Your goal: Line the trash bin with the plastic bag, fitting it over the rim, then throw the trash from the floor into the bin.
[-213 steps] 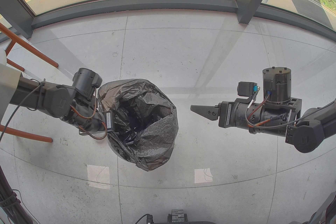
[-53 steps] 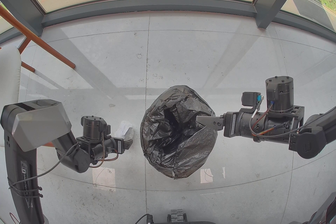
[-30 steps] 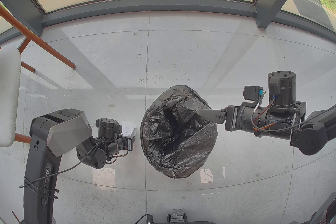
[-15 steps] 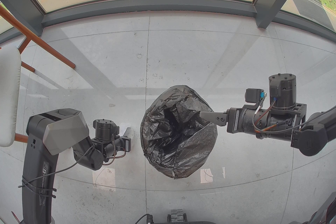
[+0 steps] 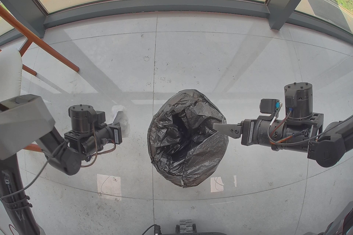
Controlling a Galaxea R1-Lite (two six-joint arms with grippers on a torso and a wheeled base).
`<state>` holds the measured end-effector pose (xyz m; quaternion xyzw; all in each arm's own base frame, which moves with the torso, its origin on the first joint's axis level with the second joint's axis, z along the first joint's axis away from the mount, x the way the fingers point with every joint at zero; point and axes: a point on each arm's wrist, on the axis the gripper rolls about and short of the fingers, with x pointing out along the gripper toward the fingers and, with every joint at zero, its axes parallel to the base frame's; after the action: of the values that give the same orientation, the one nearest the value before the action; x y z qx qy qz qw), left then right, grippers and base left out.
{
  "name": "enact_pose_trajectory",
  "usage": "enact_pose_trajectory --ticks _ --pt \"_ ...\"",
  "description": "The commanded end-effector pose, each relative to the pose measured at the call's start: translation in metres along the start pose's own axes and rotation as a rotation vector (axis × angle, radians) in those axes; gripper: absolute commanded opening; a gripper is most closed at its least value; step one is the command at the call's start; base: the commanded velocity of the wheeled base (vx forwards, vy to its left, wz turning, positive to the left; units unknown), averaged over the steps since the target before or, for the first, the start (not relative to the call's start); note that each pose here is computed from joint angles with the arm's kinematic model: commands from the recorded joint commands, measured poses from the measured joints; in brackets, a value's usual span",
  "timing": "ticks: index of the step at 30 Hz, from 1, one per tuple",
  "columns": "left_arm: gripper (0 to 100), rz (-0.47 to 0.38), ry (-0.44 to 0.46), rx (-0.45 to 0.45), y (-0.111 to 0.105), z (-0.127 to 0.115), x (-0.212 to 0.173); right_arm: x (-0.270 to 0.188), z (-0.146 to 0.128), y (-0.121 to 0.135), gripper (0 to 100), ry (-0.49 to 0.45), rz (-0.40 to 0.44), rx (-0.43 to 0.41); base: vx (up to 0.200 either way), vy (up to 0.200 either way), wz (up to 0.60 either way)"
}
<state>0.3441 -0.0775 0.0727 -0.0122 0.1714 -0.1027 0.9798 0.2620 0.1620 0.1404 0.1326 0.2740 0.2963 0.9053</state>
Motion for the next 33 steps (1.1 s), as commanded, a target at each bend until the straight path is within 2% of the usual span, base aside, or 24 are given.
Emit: enact_pose_trajectory --ticks 1,5,9,17,22,27,33 --pt "0 -0.030 -0.125 -0.002 -0.009 0.048 -0.043 0.001 -0.005 0.008 100 0.016 0.023 -0.012 0.000 0.000 0.00" --pt "0 -0.115 -0.091 -0.040 -0.036 0.044 -0.052 0.002 -0.006 0.008 100 0.022 0.022 -0.011 0.000 0.000 0.00" --pt "0 -0.203 -0.121 -0.066 -0.062 0.053 -0.063 0.000 -0.009 0.004 100 0.031 0.010 -0.006 0.000 0.000 0.00" --pt "0 -0.249 -0.194 -0.071 -0.072 0.073 -0.079 -0.002 -0.020 -0.001 100 0.067 -0.009 0.002 0.000 0.000 0.00" --pt "0 -0.338 -0.168 -0.057 -0.098 0.068 -0.093 -0.002 -0.019 -0.002 100 0.067 -0.012 0.003 0.000 0.000 0.00" --pt "0 -0.434 -0.130 -0.096 -0.127 0.060 -0.100 -0.001 -0.020 -0.003 100 0.071 -0.015 0.004 0.000 0.000 0.00" --pt "0 -0.420 -0.050 -0.072 -0.131 0.037 -0.084 -0.001 -0.021 -0.003 100 0.067 -0.032 0.007 0.000 0.000 0.00"
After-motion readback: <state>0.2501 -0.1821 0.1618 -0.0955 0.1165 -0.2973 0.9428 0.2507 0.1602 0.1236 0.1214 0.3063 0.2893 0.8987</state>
